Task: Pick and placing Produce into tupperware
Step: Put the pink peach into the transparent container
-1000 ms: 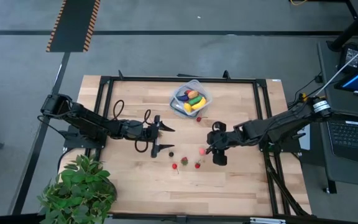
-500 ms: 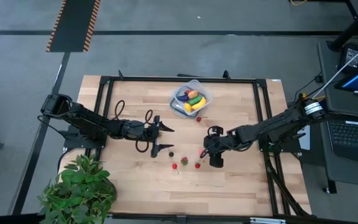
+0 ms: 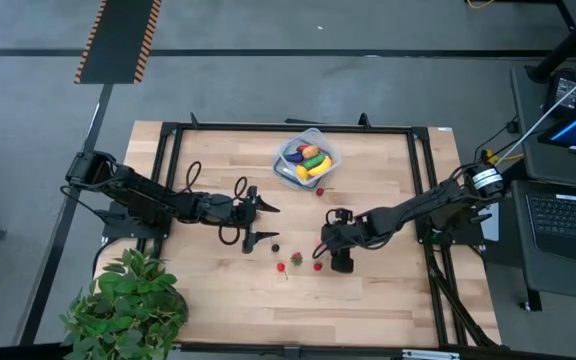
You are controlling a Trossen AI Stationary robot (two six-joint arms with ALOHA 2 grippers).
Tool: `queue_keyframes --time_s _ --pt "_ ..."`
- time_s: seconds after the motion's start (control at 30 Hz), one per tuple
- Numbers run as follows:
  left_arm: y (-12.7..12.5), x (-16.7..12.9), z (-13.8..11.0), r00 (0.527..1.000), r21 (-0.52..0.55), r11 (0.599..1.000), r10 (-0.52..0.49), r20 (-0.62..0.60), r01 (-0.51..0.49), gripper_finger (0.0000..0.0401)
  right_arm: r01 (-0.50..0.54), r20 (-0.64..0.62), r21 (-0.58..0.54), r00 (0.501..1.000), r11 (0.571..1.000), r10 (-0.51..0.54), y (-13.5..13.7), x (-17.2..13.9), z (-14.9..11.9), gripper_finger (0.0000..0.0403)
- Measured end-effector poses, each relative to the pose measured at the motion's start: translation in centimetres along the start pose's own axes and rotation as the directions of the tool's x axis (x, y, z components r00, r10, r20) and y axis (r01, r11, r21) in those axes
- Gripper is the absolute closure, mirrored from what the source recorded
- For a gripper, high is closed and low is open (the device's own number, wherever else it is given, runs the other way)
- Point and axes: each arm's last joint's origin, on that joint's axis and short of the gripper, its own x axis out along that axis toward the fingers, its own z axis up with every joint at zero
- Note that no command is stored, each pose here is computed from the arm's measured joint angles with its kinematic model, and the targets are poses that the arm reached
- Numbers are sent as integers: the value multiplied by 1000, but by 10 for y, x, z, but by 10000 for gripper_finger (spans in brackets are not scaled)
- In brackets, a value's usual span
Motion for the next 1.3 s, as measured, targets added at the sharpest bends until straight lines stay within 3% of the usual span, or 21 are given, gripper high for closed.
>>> queue_keyframes --time_s 0.37,0.87,1.3 --pt "0 0 -1 1000 1 1000 0 -8 0 96 -24 46 7 999 1000 24 2 0 5 205" --pt "0 0 -2 1000 3 1000 0 -17 0 96 -158 70 12 985 987 157 7 0 10 205" --pt "0 0 -2 1000 3 1000 0 -18 0 96 -184 114 29 977 983 179 9 -1 14 205"
